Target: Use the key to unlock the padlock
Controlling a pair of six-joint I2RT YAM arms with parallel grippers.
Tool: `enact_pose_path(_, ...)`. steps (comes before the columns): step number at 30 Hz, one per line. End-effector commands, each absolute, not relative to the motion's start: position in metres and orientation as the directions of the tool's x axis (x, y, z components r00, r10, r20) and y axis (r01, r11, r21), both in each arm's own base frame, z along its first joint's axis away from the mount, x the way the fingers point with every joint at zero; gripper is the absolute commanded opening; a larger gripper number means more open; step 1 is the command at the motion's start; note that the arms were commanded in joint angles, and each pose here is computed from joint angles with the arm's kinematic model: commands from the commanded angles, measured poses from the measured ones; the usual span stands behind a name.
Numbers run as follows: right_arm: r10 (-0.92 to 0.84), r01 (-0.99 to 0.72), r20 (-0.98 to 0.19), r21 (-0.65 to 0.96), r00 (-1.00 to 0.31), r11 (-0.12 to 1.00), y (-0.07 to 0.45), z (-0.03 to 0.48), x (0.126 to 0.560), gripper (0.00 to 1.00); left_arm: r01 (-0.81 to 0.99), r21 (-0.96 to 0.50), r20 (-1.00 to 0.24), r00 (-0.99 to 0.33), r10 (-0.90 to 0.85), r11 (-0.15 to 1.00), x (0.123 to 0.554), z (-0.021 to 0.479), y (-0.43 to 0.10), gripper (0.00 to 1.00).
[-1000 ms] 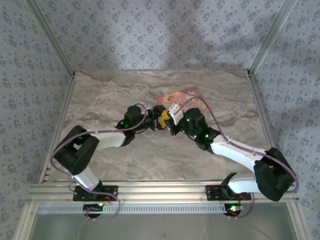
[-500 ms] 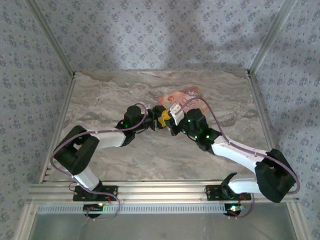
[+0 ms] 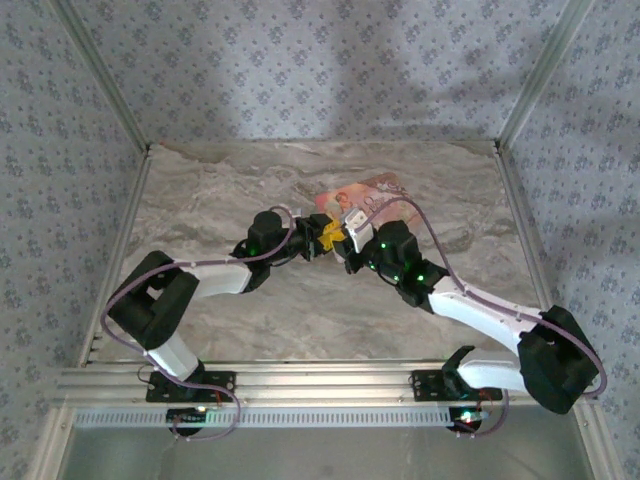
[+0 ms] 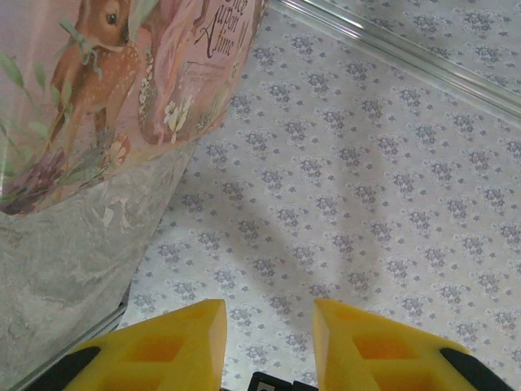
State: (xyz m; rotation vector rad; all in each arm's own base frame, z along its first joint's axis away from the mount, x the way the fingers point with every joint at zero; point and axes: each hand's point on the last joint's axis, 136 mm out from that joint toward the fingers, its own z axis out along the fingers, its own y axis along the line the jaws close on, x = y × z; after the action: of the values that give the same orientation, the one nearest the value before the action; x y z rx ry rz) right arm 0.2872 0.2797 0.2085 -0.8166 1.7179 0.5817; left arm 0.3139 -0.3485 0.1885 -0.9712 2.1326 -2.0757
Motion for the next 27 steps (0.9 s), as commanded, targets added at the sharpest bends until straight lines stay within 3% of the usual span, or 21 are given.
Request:
enact_pose_path(1, -0.223, -0.750, -0.957, -0.009, -0.186, 0.661, 0.273, 0.207, 0.286, 0.00, -0.401, -0.912, 0.396, -0.814, -0.426, -0.082, 0.313, 0.190, -0.349, 0.30)
enact_pose_path(17, -0.188, -0.737, -0.964, 0.011, -0.187, 0.675, 0.266, 0.213, 0.285, 0.00, -0.398, -0.915, 0.387, -0.815, -0.431, -0.067, 0.312, 0.185, -0.348, 0.00)
enact_pose_path(22, -0.128, -0.728, -0.968, 0.074, -0.218, 0.681, 0.259, 0.217, 0.286, 0.00, -0.332, -0.942, 0.317, -0.830, -0.459, -0.049, 0.316, 0.191, -0.346, 0.00)
enact_pose_path(27, 0.001, -0.696, -0.962, 0.199, -0.274, 0.690, 0.243, 0.228, 0.288, 0.27, -0.112, -0.993, 0.076, -0.839, -0.539, 0.035, 0.329, 0.216, -0.336, 0.00)
